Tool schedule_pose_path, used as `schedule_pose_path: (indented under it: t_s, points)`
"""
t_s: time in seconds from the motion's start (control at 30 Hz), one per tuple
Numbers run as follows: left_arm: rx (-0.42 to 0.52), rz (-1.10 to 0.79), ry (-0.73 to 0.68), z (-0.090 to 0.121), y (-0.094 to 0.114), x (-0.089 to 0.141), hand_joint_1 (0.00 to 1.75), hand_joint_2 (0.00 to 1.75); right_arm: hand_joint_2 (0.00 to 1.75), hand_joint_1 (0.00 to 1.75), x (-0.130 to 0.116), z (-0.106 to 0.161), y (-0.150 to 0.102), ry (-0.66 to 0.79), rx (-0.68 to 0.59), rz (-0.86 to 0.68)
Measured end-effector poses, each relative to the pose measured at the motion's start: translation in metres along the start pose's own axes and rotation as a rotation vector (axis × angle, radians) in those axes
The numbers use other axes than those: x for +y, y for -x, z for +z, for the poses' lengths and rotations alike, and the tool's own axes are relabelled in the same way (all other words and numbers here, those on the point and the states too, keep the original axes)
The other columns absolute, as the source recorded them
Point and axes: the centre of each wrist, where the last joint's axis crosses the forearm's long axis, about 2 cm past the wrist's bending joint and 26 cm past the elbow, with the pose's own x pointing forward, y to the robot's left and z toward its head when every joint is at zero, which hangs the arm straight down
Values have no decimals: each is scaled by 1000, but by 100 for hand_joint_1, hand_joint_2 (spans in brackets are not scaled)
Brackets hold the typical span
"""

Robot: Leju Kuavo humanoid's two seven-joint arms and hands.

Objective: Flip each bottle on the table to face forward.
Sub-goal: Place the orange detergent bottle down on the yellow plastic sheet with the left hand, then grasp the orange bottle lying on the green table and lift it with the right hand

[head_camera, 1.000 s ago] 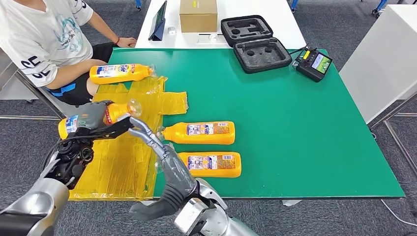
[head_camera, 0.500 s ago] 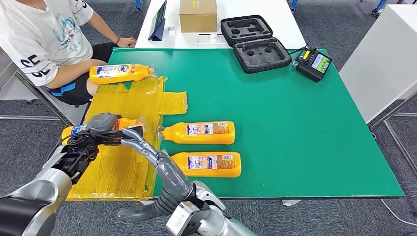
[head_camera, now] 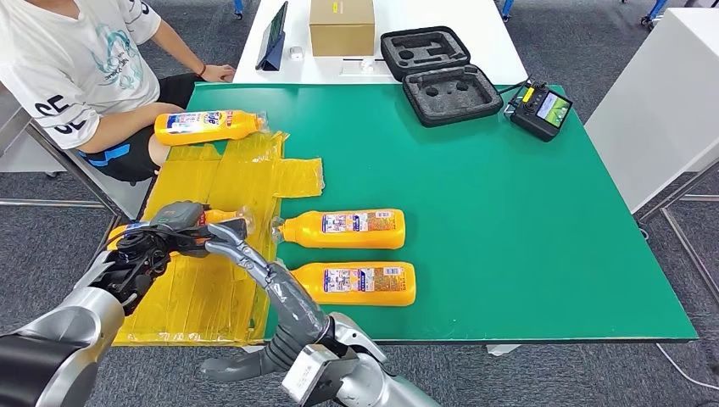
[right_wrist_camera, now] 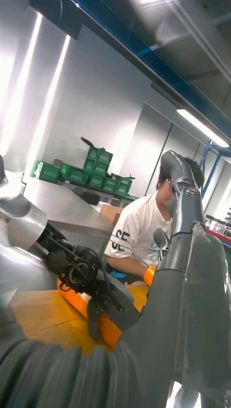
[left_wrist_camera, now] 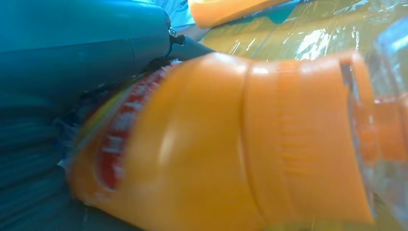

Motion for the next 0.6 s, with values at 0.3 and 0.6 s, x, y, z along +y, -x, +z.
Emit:
schedule_pose_path:
  t_s: [0.3, 0.6]
  points:
    - [25, 93, 14, 2, 4, -3, 0, 0, 175, 0, 0, -4, 2, -10, 6, -15]
    - [-44, 446, 51, 3, 12, 4, 0, 0, 175, 0, -1, -6, 5, -13, 28, -18]
